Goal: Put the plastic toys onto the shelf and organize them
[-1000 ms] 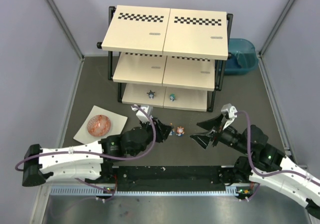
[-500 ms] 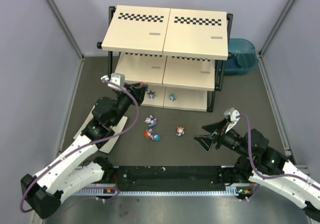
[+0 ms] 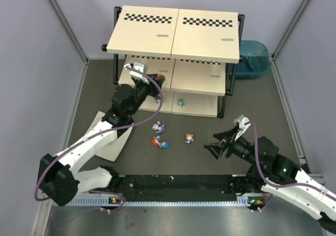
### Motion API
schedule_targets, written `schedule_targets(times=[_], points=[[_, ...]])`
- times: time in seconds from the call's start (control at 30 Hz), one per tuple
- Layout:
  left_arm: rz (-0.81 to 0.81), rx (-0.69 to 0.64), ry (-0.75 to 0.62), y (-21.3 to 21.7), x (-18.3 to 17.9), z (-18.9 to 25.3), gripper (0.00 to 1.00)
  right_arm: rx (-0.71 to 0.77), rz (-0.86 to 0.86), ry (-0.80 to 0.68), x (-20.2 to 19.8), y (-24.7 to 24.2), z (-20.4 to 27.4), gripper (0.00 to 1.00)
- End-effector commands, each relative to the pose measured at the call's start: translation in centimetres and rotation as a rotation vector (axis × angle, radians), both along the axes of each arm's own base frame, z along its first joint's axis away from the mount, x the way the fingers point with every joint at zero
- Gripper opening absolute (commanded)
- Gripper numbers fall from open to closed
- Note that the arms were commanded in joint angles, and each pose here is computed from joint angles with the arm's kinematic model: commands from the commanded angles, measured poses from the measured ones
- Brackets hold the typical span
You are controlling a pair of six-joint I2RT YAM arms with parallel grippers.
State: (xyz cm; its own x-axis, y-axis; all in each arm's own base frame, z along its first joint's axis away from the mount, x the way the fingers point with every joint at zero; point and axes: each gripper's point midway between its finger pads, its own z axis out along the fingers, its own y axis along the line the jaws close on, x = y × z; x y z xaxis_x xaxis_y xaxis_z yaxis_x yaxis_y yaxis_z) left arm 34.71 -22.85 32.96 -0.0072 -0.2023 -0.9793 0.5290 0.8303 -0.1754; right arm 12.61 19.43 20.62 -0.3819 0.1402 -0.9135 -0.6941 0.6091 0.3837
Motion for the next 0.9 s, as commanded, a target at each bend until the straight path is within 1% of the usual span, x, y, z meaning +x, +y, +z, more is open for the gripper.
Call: schedule_targets(times=[0.0, 0.23, 0.4, 0.67, 0.87], points=[[0.087, -0.069, -0.127, 1.3, 1.9, 3.8, 0.00, 0.014, -0.020, -0.038, 0.3, -0.2, 0.9, 0.77], [0.063, -0.083, -0.109, -0.2, 3.6, 2.5, 0.00, -0.007, -0.041, -0.050, 0.8, -0.4, 0.7, 0.77], [0.066, -0.070, -0.099, -0.8, 4.7, 1.9, 0.00, -0.014, -0.045, -0.051, 0.9, -0.4, 0.3, 0.77], [0.055, -0.060, -0.102, -1.7, 5.8, 1.6, 0.00, -0.018, -0.046, -0.049, 1.1, -0.2, 0.0, 0.78], [0.032, -0.049, -0.072, -2.7, 6.6, 0.2, 0.00, -0.025, -0.047, -0.045, 1.1, -0.1, -0.5, 0.78]])
